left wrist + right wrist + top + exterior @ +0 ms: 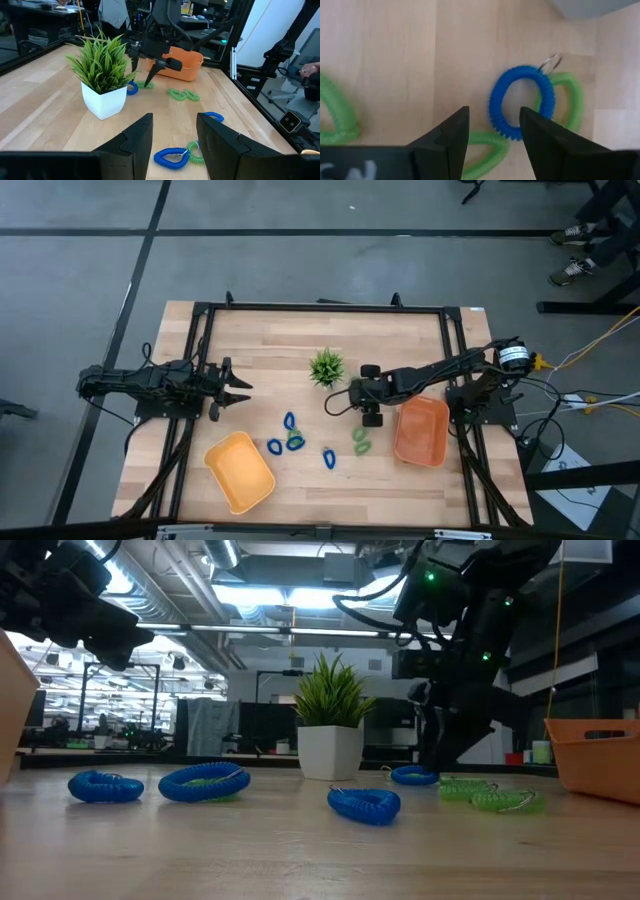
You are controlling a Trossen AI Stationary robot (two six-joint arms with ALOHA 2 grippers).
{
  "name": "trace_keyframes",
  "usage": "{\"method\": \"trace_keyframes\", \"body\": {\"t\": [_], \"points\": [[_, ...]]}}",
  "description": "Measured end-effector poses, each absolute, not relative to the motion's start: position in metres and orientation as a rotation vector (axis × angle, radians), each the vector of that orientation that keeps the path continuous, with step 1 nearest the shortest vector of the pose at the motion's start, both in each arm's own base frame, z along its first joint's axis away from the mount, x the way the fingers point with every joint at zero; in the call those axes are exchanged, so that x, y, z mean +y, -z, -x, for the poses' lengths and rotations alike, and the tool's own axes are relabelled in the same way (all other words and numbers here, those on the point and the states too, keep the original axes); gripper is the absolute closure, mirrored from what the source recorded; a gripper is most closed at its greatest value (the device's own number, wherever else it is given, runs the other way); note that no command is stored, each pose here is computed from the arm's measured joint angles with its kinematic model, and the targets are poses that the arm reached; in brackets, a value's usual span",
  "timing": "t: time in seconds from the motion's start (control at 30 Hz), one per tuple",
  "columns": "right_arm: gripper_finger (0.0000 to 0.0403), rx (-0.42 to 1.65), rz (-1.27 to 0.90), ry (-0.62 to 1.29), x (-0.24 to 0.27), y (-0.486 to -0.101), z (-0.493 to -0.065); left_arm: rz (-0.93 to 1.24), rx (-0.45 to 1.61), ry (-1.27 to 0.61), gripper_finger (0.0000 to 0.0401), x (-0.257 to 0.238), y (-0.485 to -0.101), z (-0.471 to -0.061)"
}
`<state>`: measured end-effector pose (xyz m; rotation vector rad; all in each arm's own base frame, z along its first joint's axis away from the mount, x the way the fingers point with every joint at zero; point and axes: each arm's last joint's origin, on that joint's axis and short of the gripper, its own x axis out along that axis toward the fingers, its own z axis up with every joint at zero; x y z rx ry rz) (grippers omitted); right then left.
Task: Sort spring keychains
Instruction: Put the blue spring keychain into the orange bin
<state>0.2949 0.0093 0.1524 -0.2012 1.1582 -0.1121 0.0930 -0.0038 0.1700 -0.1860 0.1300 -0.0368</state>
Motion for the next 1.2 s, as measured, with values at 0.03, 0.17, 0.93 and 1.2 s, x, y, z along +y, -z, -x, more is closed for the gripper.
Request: {"method": "trace_keyframes", "body": {"t": [0.03, 0.17, 0.93, 1.2], "points": [[0.0228, 1.164, 0.2, 0.109, 0.009, -0.151, -0.295, 0.186, 0.13, 0.037, 0.0253, -0.004, -0.17, -0.093], [0.0228, 1.178, 0.207, 0.103, 0.01, -0.143, -0.298, 0.186, 0.13, 0.037, 0.0253, -0.004, -0.17, -0.093], [0.0357, 1.186, 0.152, -0.015, 0.011, -0.135, -0.302, 0.186, 0.13, 0.037, 0.0253, -0.004, -0.17, -0.093], [0.0384, 1.173, 0.154, -0.023, 0.012, -0.135, -0.303, 0.186, 0.129, 0.037, 0.0253, -0.004, -0.17, -0.093]]}}
